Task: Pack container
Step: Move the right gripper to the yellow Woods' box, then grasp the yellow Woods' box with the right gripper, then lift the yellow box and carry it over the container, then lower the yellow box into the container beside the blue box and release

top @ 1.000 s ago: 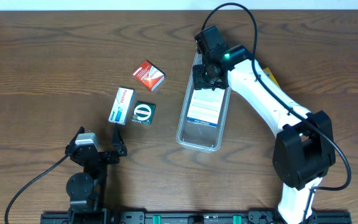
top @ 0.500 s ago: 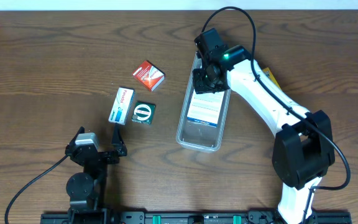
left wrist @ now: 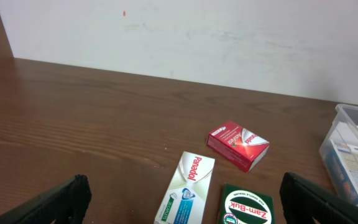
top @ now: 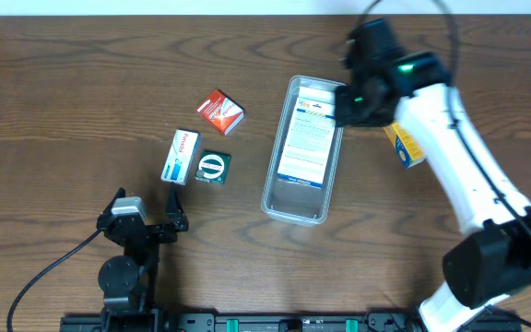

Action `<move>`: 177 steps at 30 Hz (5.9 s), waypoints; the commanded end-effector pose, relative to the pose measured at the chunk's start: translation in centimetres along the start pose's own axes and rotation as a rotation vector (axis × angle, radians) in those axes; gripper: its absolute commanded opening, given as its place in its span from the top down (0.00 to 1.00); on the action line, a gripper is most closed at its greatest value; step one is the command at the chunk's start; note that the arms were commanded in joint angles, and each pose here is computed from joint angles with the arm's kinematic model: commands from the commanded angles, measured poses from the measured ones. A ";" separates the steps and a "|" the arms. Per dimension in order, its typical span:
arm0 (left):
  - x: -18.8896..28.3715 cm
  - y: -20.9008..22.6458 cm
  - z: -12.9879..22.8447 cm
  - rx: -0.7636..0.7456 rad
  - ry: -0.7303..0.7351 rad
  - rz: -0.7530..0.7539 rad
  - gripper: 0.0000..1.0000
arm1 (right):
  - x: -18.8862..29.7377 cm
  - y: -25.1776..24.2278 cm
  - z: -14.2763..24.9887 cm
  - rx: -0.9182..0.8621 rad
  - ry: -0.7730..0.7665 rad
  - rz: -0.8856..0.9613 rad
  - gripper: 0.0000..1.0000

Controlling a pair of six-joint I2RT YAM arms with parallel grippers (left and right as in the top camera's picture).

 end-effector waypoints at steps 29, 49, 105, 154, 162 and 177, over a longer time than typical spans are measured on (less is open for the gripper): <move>-0.1 0.0 1.1 -0.012 0.049 -0.005 0.02 | 1.1 -14.0 -4.7 0.296 0.035 0.130 0.02; -0.1 0.0 1.1 -0.013 0.049 -0.005 0.02 | -7.8 -14.4 -5.9 0.362 0.190 -0.024 0.04; -0.1 0.0 1.1 -0.012 0.049 -0.005 0.02 | -13.5 -16.2 -6.3 -0.111 0.233 0.139 0.64; -0.1 0.0 1.1 -0.012 0.049 -0.005 0.02 | 1.8 6.2 1.4 -0.207 -0.219 -0.126 0.58; -0.1 0.0 1.1 -0.012 0.049 -0.005 0.02 | -3.0 7.7 1.9 -0.243 -0.166 -0.056 0.59; -0.1 0.0 1.1 -0.012 0.049 -0.005 0.02 | -8.5 8.3 2.3 -0.228 -0.064 -0.013 0.60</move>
Point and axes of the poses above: each gripper's point midway between its finger pads, its own x axis back along the fingers, its own y axis along the line the jaws close on, z = x × y, the point moved 10 cm from there along x, back along the fingers, and after that the axes turned 15 degrees about -x, right-handed, at the moved point
